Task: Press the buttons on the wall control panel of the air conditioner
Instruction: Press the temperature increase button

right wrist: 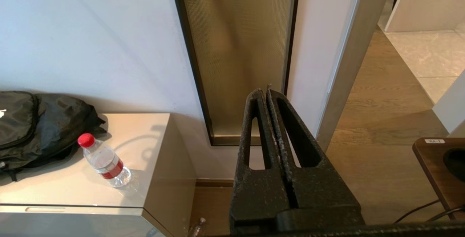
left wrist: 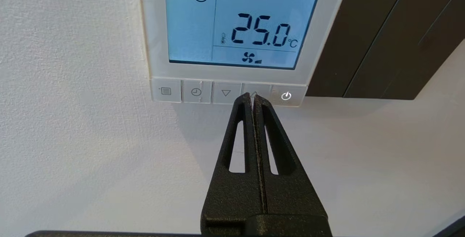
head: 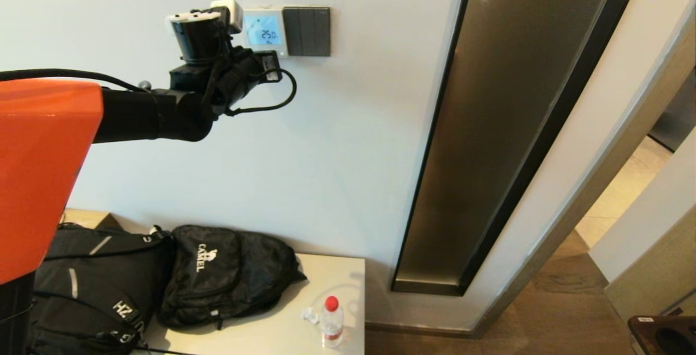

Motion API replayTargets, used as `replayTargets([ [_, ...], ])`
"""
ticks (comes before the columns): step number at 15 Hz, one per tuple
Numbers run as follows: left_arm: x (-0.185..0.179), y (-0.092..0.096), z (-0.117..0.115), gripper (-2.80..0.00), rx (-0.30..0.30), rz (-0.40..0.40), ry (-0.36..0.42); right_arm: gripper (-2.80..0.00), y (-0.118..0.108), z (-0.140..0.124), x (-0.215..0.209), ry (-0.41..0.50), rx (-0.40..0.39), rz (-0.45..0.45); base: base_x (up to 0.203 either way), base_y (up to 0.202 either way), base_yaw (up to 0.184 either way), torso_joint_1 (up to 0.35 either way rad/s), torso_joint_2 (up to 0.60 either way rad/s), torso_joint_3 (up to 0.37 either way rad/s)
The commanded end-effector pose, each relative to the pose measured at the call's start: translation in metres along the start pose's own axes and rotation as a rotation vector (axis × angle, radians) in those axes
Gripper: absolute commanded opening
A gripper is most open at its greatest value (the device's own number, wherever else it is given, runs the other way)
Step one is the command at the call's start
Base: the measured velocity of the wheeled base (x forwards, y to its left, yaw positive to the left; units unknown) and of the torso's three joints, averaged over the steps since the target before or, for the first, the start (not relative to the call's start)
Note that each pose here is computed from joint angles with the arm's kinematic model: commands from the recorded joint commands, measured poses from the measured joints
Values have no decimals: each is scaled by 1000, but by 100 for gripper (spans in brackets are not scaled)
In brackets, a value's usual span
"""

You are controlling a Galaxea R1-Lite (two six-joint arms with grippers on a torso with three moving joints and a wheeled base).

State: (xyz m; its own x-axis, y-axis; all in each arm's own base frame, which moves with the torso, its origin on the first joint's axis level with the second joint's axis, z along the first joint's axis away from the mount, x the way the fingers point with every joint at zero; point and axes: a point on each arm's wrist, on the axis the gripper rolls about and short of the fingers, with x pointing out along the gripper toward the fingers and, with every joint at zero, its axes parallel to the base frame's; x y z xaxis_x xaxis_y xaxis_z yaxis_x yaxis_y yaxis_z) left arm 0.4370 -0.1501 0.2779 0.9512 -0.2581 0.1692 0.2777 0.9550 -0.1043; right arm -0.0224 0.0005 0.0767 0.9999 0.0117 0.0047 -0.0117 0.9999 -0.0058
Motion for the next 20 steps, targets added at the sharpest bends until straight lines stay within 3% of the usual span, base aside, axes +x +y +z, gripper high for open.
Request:
replayTargets([
  [1, 1, 0, -2, -280, -1, 1, 0, -280, 0, 0, 0, 0, 0, 1, 0, 0, 0, 0, 0, 0],
  [7, 7, 1, -13, -280, 0, 1, 17, -280, 0, 0, 0, 0, 0, 1, 0, 0, 0, 0, 0, 0],
  [20, 8, 1, -10, -280, -1, 11, 15, -280, 0, 0, 0, 0, 0, 1, 0, 0, 0, 0, 0, 0],
])
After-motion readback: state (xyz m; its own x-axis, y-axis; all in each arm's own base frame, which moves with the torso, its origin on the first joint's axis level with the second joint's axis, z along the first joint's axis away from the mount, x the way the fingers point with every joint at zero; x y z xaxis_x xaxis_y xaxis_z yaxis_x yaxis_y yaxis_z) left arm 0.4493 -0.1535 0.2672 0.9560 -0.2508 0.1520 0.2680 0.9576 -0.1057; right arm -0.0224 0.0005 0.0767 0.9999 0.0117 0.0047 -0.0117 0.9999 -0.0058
